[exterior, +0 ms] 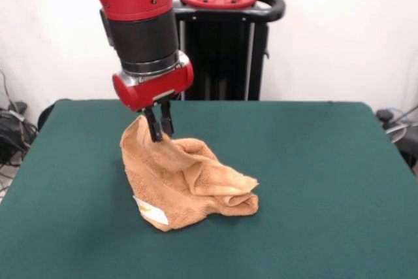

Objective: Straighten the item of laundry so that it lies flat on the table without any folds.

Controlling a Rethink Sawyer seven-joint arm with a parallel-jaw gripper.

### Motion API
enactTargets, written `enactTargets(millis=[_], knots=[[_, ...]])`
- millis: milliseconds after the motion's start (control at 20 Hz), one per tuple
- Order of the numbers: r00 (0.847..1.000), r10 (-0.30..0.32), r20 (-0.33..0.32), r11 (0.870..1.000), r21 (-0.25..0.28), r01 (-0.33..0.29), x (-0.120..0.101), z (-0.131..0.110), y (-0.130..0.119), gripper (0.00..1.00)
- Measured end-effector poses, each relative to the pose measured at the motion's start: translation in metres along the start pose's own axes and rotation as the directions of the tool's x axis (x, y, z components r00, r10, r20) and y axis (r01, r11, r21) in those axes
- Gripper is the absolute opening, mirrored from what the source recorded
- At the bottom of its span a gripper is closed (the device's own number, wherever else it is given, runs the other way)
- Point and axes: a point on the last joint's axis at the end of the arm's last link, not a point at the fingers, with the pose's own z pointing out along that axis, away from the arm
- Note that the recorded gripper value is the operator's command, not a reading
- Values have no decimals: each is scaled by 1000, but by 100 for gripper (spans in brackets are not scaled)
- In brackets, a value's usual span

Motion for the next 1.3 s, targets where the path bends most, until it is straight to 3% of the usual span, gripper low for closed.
enactTargets(millis=[650, 1300], knots=[[995, -96, -4, 995, 36, 96, -26, 9, 32, 0], [990, -136, -41, 990, 33, 138, -15, -9, 66, 0]])
